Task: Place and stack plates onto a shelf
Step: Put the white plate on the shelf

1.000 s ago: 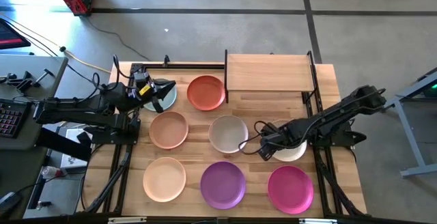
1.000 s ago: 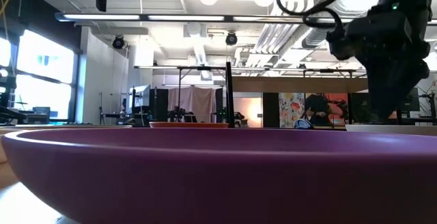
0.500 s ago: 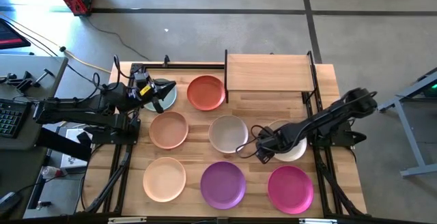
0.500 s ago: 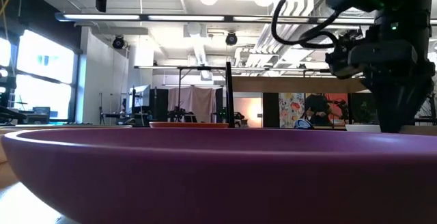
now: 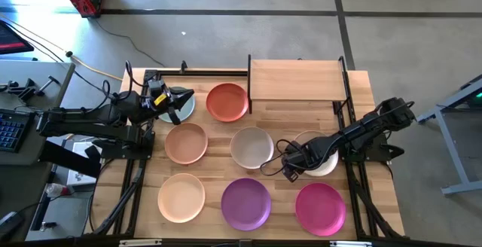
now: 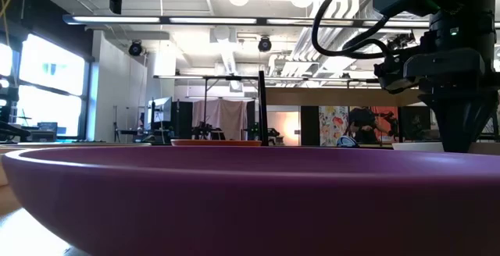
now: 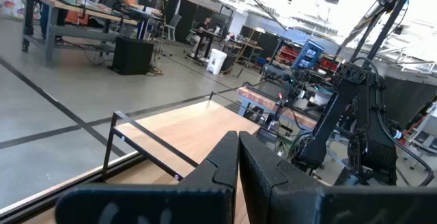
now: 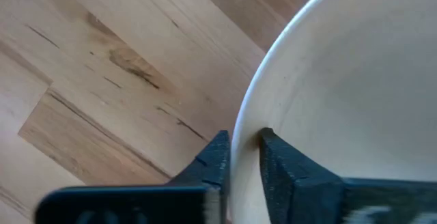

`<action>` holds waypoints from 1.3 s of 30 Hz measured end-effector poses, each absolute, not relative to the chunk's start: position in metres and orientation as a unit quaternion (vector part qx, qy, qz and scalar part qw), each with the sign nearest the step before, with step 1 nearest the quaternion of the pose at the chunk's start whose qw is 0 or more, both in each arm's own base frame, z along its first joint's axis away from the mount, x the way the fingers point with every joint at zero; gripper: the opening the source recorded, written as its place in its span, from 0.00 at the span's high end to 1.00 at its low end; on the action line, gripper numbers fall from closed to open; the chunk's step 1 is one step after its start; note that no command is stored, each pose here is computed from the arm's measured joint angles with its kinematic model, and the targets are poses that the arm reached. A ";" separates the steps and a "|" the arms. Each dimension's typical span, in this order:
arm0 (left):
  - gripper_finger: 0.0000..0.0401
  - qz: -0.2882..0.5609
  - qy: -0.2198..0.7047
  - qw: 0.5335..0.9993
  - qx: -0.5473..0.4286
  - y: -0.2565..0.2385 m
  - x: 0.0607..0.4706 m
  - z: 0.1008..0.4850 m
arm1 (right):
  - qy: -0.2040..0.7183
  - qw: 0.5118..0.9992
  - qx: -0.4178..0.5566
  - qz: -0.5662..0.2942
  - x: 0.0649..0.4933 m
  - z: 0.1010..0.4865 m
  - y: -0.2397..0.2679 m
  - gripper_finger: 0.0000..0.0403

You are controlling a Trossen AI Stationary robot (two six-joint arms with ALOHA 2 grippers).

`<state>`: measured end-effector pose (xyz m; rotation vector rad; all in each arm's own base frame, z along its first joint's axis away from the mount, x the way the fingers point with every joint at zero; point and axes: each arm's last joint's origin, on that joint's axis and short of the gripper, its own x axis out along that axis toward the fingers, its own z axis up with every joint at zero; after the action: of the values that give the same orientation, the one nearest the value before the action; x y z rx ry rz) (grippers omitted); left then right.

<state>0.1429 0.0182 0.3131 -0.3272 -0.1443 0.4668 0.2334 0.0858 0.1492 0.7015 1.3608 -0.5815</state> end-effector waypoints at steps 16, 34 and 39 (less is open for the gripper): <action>0.99 0.230 -0.071 0.957 -0.162 0.018 0.143 0.313 | 0.588 0.713 0.323 -0.204 0.227 0.174 0.084 1.00; 0.99 0.230 -0.072 0.957 -0.162 0.018 0.143 0.313 | 0.470 0.805 0.353 -0.086 0.222 0.225 0.082 1.00; 0.99 0.230 -0.072 0.957 -0.162 0.018 0.143 0.313 | 0.424 0.831 0.357 -0.046 0.223 0.240 0.082 1.00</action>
<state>0.1432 0.0183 0.3132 -0.3286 -0.1462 0.4676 0.2225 0.0821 0.2400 0.7582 0.8990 -0.0967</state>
